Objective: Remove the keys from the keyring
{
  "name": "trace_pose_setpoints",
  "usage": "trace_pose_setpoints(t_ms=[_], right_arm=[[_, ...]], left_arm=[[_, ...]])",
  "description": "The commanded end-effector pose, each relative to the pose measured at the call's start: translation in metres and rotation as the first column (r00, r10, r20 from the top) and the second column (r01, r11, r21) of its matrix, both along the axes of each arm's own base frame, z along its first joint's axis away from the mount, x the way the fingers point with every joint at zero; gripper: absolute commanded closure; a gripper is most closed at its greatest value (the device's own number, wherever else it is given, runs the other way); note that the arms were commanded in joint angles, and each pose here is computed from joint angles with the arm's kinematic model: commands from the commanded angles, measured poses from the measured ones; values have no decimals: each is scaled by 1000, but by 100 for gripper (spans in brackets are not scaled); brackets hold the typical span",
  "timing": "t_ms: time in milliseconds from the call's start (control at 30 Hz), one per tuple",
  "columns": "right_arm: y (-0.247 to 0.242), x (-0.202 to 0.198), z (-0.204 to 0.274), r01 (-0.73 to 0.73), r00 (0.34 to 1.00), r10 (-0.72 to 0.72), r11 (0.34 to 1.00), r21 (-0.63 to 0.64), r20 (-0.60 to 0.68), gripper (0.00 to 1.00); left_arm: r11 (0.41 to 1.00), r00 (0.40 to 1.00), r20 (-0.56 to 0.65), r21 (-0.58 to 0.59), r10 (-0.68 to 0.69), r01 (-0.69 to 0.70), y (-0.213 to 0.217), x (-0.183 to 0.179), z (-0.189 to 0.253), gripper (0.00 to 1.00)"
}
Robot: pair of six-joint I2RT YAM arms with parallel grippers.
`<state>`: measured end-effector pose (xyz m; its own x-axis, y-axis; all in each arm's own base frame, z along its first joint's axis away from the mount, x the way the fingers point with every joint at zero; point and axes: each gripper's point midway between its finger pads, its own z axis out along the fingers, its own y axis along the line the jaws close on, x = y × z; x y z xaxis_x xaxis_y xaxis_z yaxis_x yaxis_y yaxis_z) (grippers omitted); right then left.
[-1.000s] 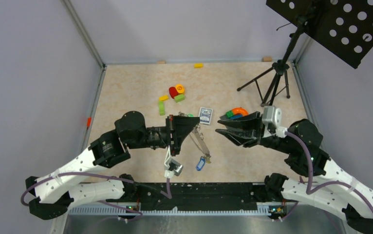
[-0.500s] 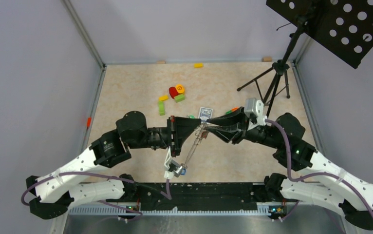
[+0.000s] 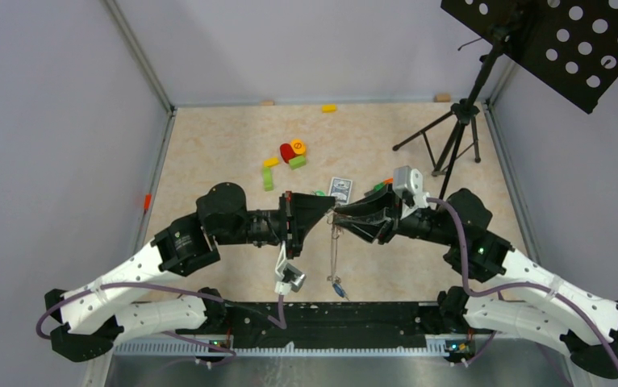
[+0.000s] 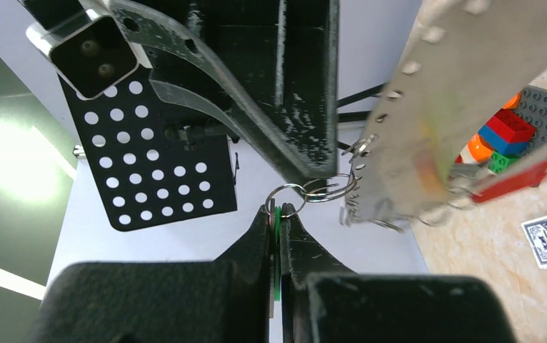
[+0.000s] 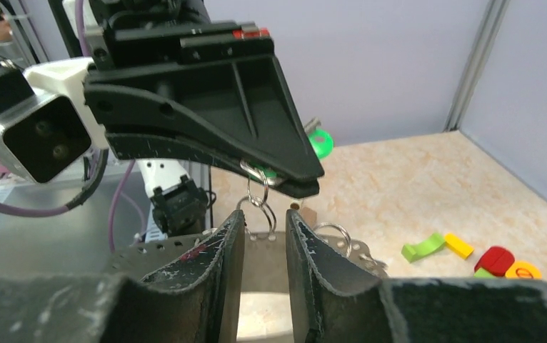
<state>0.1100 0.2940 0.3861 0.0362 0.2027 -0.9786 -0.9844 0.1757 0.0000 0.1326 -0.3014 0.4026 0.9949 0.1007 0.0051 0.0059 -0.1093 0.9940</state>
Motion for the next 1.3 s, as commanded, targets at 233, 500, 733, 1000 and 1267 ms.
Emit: trace_pose_setpoints(t_ms=[233, 500, 733, 1000, 1267], right_arm=[[5, -1, -2, -20, 1000, 20, 1000, 23, 12, 74], [9, -5, 0, -52, 999, 52, 997, 55, 8, 76], [10, -5, -1, -58, 998, 58, 997, 56, 7, 89], [9, -3, -8, -45, 999, 45, 998, 35, 3, 90], [9, -6, -12, -56, 998, 56, 998, 24, 2, 90]], left_arm=[[996, 998, 46, -77, -30, 34, -1, -6, 28, 100], [997, 999, 41, -70, -32, 35, -2, -6, 25, 100], [997, 999, 41, -71, -28, 31, -2, -5, 26, 100], [997, 999, 46, -74, -19, 22, -1, -4, 28, 100], [997, 999, 49, -80, -10, 14, 1, -3, 31, 100]])
